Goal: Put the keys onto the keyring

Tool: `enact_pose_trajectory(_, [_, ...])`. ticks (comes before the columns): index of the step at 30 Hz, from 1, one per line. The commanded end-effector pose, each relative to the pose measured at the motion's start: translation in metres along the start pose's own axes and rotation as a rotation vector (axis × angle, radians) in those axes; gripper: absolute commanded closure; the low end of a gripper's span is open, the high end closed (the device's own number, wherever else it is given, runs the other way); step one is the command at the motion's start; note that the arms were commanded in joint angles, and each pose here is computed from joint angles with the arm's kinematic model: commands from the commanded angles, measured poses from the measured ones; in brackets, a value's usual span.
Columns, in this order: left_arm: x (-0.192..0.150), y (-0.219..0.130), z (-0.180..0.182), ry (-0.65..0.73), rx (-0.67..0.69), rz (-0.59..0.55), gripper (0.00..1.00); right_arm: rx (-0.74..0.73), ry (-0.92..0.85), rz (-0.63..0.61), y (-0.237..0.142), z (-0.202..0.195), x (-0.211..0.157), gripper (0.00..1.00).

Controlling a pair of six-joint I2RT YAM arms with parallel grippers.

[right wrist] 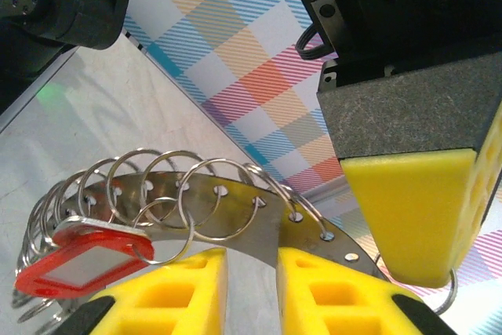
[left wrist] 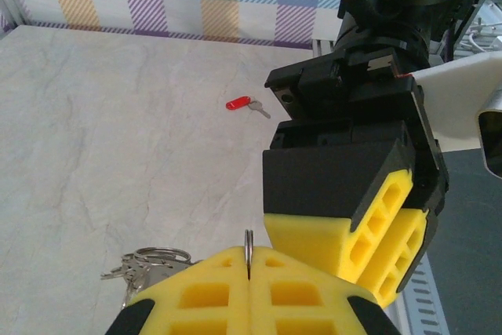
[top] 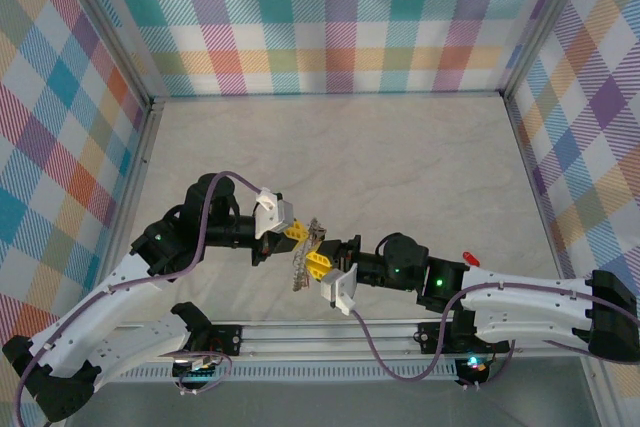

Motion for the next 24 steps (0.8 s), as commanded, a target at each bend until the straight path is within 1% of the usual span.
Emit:
enact_pose_trajectory(1, [0.002,0.0012,-0.0017,0.007,-0.008,-0.012,1.0,-0.036,-0.051,-0.018,-0.0085,-0.015,0.0106,0.76])
enact_pose_trajectory(5, [-0.0008,0.0025,-0.0009,-0.004,-0.007,0.004,1.0,-0.033,-0.121,-0.007,-0.0154,-0.0182,0.0125,0.74])
enact_pose_trajectory(15, [-0.0031,0.0079,0.0036,-0.047,-0.002,0.024,1.0,0.171,-0.328,0.113,-0.014,-0.0197,0.0086,0.73])
enact_pose_trajectory(21, [-0.0067,0.0096,0.0048,-0.067,0.002,0.042,1.0,0.253,-0.441,0.159,-0.0115,-0.0218,0.004,0.75])
enact_pose_trajectory(24, [-0.0073,0.0101,0.0046,-0.072,-0.002,0.037,1.0,0.261,-0.473,0.159,-0.0088,-0.023,0.003,0.76])
Point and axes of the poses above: each hand's point on the last joint's axis, 136 mm out from that joint toward the fingers, its own y axis out along the fingers, its own z axis along the line the jaws close on, x = y × z, the point moved 8 cm from there along -y, back along the fingers, and after that the axes turned 4 degrees about -y, right-handed, at the moved point
